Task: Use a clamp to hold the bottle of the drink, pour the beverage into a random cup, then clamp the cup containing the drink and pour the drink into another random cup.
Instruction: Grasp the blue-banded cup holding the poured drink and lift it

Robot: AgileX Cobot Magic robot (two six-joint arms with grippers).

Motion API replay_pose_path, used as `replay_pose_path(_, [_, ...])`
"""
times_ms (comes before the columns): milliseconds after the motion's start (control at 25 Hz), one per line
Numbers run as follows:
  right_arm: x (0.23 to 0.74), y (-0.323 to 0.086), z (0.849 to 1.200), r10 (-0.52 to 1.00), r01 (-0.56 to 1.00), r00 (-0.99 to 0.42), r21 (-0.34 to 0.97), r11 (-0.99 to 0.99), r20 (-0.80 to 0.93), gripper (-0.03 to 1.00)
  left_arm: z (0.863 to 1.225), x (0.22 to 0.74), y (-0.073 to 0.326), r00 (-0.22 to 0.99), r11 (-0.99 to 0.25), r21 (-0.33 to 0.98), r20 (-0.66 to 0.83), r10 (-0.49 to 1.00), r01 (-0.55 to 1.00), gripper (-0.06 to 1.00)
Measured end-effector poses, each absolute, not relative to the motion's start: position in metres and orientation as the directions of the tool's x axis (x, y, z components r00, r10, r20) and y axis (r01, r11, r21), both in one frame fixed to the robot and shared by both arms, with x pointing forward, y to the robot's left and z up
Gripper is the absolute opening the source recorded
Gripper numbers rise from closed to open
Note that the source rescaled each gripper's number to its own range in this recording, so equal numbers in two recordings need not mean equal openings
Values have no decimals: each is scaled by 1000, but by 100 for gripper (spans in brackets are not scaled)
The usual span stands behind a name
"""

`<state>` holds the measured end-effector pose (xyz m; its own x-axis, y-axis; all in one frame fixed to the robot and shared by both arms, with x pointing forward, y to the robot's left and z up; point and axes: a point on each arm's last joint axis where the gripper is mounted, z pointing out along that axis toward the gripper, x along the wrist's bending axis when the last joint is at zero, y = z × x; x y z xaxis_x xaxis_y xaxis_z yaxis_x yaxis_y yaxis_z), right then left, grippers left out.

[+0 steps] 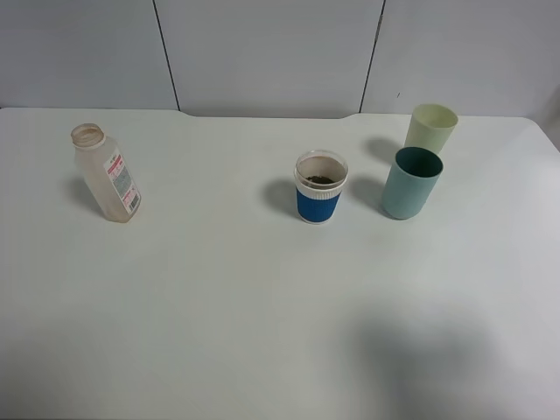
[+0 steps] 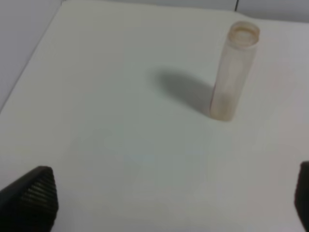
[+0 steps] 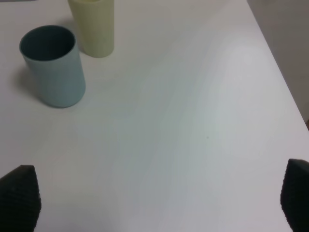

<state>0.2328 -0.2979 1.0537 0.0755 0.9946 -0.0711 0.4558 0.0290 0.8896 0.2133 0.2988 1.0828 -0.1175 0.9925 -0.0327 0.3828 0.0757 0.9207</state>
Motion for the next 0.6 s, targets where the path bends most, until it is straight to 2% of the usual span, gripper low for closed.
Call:
replay_pose_path(120, [233, -298, 1054, 995, 456, 75, 890, 29, -71, 100, 1077, 217, 301, -140, 75, 912, -20, 990, 403, 100])
replay_pose_path(360, [233, -298, 1054, 995, 456, 75, 890, 29, -71, 100, 1054, 231, 307, -234, 198, 885, -105, 967, 422, 100])
replay_pose_path(600, [233, -298, 1054, 995, 456, 75, 890, 29, -71, 100, 1054, 231, 307, -237, 208, 885, -116, 965, 417, 100])
